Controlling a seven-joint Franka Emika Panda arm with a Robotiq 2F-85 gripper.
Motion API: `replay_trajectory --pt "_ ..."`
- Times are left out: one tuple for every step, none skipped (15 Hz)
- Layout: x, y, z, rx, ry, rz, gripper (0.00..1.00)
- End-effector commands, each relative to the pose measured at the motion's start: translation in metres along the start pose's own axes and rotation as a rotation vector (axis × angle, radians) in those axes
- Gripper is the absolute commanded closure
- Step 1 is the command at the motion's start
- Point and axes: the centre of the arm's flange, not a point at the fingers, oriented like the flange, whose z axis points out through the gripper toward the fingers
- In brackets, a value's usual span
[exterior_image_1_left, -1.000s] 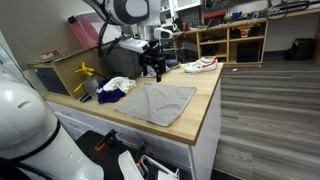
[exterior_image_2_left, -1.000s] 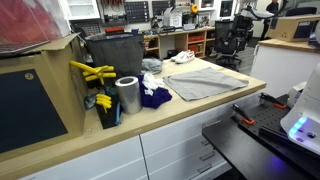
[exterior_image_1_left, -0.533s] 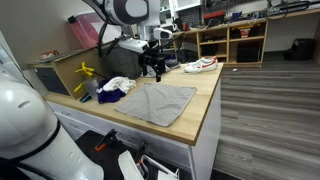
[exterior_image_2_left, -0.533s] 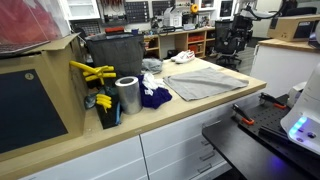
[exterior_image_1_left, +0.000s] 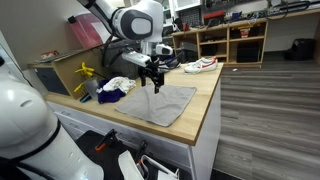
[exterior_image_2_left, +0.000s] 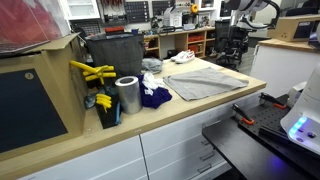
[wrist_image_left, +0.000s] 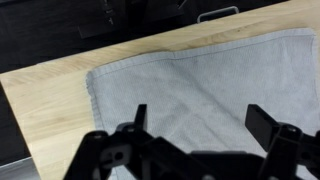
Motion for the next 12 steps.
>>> replay_trajectory --pt "0.013 0.002 0.030 -0.011 -0.014 -0.022 0.00" --pt "0.013 0.006 0.037 -0.023 -0.020 -0.020 0.00" --pt "0.012 0.009 0.043 -0.032 -0.026 -0.017 0.00" --pt "0.009 0.013 0.047 -0.040 -0.034 -0.015 0.00" --pt "0.007 0.017 0.051 -0.055 -0.039 -0.008 0.00" --pt "0.003 0.025 0.054 -0.068 -0.045 0.000 0.00" --pt "0.000 0.034 0.058 -0.075 -0.053 0.003 0.00" --pt "-0.001 0.042 0.063 -0.085 -0.064 0.011 0.00" --pt "-0.003 0.052 0.069 -0.097 -0.073 0.021 0.00" --pt "-0.004 0.060 0.072 -0.103 -0.079 0.028 0.00" --pt "-0.006 0.067 0.076 -0.112 -0.085 0.037 0.00" --pt "-0.007 0.073 0.080 -0.117 -0.088 0.043 0.00"
